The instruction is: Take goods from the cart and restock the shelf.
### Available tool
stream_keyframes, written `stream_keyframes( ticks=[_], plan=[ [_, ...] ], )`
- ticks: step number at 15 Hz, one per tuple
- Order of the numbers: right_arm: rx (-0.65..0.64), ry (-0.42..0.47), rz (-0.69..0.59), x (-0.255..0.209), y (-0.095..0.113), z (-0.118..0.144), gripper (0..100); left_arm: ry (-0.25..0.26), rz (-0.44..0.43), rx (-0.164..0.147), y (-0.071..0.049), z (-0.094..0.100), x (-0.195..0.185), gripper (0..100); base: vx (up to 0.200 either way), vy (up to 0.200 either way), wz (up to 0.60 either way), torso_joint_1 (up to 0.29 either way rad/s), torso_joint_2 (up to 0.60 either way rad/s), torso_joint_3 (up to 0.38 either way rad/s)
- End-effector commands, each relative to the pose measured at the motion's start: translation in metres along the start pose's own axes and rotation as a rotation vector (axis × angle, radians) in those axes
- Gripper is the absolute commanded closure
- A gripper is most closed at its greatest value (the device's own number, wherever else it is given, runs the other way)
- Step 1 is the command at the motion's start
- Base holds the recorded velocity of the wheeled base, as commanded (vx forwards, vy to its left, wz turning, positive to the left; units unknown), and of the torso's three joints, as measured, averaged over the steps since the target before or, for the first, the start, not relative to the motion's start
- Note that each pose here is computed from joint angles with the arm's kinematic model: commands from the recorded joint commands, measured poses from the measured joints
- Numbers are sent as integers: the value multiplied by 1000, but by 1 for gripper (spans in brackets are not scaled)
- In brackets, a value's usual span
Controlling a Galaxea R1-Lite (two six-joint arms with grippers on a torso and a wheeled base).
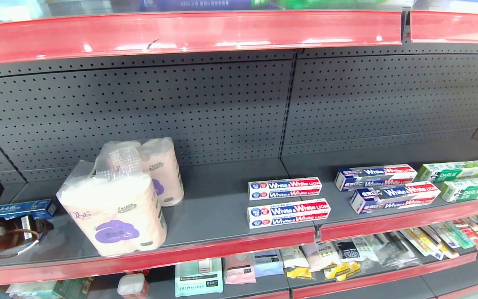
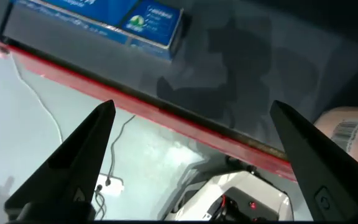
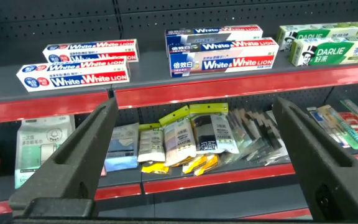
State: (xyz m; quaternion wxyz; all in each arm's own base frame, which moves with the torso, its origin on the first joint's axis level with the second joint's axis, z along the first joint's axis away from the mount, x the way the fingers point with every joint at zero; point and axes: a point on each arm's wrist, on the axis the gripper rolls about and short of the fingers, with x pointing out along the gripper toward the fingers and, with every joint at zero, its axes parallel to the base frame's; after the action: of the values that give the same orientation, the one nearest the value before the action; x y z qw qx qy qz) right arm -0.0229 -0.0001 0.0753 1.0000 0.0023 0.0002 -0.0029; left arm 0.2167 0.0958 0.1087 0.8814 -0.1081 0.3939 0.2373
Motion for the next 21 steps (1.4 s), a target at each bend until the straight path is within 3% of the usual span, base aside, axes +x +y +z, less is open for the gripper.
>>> stream_keyframes(
  ticks=[1, 6, 9, 16, 21],
  plan=[
    [0, 3, 0, 0, 0, 0, 0, 29, -16, 9, -4, 1, 12, 0, 0, 0, 0, 0, 0, 0],
    [0, 1, 0, 0, 0, 0, 0, 64, -65, 16, -7, -2, 22, 0, 0, 0, 0, 0, 0, 0],
    [0, 1, 0, 0, 0, 0, 0, 68, -70, 45, -7, 0, 26, 0, 0, 0, 0, 0, 0, 0],
    [0, 1, 0, 0, 0, 0, 0, 95, -111, 103, -25, -1, 35, 0, 0, 0, 0, 0, 0, 0],
    [0, 3, 0, 0, 0, 0, 0, 72, -135, 127, -34, -1, 38, 0, 0, 0, 0, 0, 0, 0]
  ],
)
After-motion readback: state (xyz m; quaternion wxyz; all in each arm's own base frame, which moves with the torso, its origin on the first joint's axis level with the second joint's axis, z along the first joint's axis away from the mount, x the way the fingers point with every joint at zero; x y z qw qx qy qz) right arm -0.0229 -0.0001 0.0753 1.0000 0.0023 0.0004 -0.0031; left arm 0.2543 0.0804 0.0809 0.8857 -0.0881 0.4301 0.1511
